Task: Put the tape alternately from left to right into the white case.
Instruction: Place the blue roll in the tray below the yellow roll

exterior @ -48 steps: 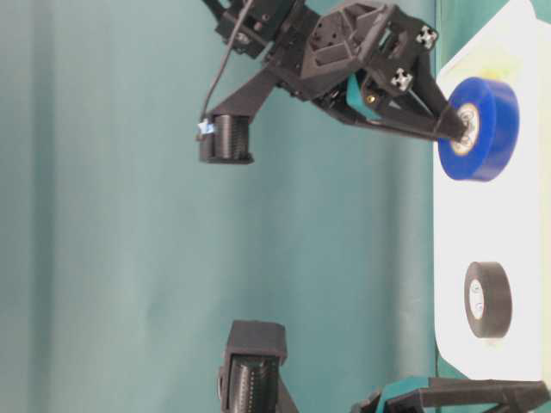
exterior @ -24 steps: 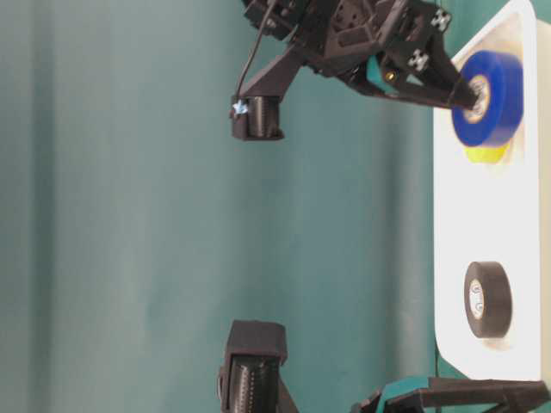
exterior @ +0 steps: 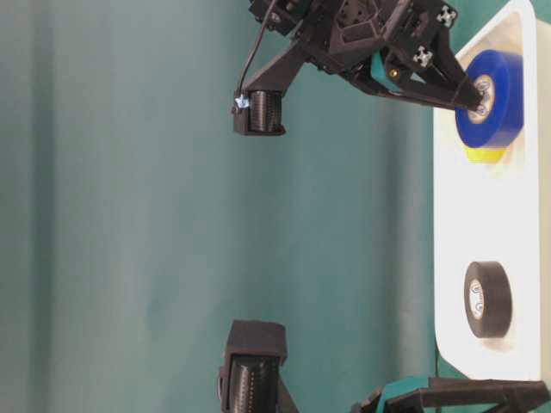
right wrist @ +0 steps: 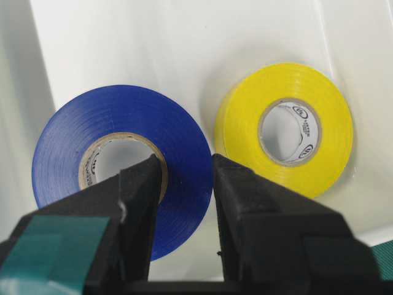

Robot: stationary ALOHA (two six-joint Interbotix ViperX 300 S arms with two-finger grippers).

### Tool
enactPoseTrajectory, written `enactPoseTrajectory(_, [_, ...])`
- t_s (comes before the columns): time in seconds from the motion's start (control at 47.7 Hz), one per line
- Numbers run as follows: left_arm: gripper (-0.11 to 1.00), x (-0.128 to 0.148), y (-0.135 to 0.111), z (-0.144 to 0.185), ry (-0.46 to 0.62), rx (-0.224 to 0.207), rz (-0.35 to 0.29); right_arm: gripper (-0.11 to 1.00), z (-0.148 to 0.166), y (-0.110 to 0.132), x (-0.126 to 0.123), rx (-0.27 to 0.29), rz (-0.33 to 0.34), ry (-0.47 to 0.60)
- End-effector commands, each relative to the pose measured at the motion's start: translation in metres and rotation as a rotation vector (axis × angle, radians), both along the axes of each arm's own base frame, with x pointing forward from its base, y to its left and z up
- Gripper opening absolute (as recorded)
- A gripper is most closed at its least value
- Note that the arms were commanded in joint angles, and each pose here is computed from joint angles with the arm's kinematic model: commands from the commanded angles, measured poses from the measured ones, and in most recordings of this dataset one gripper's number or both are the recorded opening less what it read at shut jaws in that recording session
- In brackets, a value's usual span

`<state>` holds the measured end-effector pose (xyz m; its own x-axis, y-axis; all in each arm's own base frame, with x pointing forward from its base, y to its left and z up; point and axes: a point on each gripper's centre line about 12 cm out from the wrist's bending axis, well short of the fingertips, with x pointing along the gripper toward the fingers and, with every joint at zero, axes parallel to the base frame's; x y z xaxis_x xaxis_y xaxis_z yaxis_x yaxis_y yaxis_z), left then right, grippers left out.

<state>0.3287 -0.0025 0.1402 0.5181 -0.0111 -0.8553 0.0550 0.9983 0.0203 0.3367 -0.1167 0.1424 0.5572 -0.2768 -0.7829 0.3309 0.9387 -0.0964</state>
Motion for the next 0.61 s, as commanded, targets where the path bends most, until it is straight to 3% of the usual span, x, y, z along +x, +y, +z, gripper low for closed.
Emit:
enactPoseTrajectory(0.0, [0.97,0.0048,-0.0012,0.013,-0.044,-0.003,0.0,0.29,0.0127,-0.0019,0.0017,-0.011,-0.002,-0.041])
enactPoseTrajectory(0.189, [0.97,0.0054,-0.0012,0.0135,-0.048,-0.003,0.0,0.3,0.011,-0.0021,-0.0002,-0.009,-0.005,-0.032])
enactPoseTrajectory(0.398, [0.97,0.0052,-0.0011,0.0134,-0.046,-0.002,-0.001,0.84,0.0126,-0.0021,-0.0003,-0.012,-0.004,-0.036])
enactPoseTrajectory(0.587, [0.97,0.0061,-0.0012,0.0144,-0.049,-0.003,0.0,0.76,0.0154,-0.0019,-0.0009,-0.014,-0.004,-0.044])
